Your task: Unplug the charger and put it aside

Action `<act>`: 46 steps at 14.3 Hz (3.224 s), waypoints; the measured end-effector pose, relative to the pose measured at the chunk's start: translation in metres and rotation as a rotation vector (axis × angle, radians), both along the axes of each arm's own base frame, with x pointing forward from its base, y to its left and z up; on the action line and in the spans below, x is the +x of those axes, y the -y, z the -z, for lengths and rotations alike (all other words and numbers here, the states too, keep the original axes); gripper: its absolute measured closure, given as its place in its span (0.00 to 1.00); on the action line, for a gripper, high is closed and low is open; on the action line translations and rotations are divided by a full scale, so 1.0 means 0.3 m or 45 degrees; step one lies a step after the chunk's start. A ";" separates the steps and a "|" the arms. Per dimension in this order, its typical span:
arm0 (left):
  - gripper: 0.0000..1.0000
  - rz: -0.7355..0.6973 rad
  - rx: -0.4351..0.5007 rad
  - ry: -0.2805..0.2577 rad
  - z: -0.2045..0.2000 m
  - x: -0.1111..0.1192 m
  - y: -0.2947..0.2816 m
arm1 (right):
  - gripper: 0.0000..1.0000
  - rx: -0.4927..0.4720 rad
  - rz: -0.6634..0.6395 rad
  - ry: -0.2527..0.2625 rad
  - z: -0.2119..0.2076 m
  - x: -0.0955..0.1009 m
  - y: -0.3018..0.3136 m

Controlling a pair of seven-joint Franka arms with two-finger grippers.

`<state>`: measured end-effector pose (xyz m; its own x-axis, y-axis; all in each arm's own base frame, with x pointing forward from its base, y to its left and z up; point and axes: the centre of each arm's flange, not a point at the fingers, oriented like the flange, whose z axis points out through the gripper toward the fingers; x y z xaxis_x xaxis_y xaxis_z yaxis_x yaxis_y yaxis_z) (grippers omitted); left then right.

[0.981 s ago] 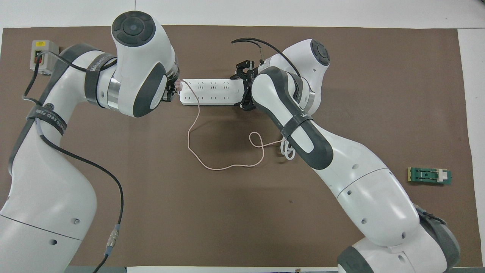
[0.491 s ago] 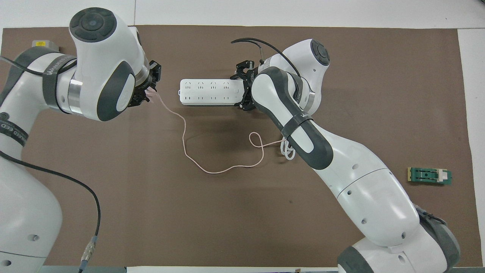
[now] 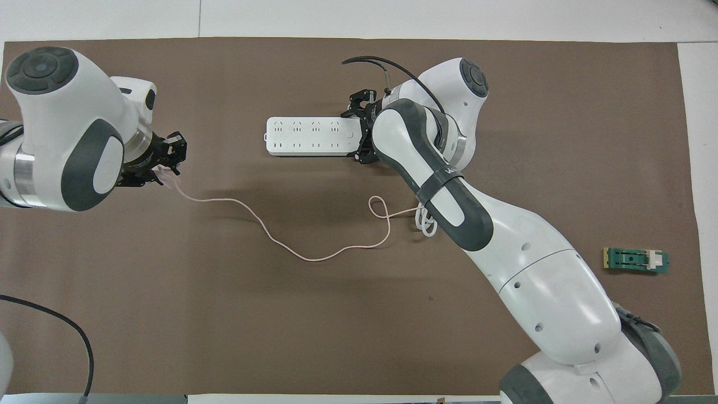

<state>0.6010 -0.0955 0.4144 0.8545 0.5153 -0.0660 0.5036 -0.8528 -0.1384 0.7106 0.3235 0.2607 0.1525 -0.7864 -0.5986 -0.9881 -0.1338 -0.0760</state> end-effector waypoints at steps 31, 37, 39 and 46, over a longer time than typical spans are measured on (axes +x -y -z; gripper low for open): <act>0.00 0.323 -0.246 0.168 -0.537 -0.085 -0.501 | 0.00 -0.092 -0.119 0.004 -0.422 -0.086 0.248; 0.00 0.493 -0.150 0.243 -0.533 -0.105 -0.365 | 0.00 -0.195 -0.520 0.138 -0.613 -0.132 0.539; 0.00 0.517 -0.161 0.199 -0.540 -0.150 -0.364 | 0.00 -0.241 -0.683 0.188 -0.666 -0.160 0.647; 0.00 0.659 -0.186 0.129 -0.522 -0.186 -0.272 | 0.00 -0.401 -1.309 0.381 -0.812 -0.240 0.880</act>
<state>0.5451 -0.0139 0.5709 0.9998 0.0174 -0.0093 0.0177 -0.9995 0.0277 0.6387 0.0596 0.5043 0.9228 -0.3130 -0.2247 -0.3433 -0.9327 -0.1109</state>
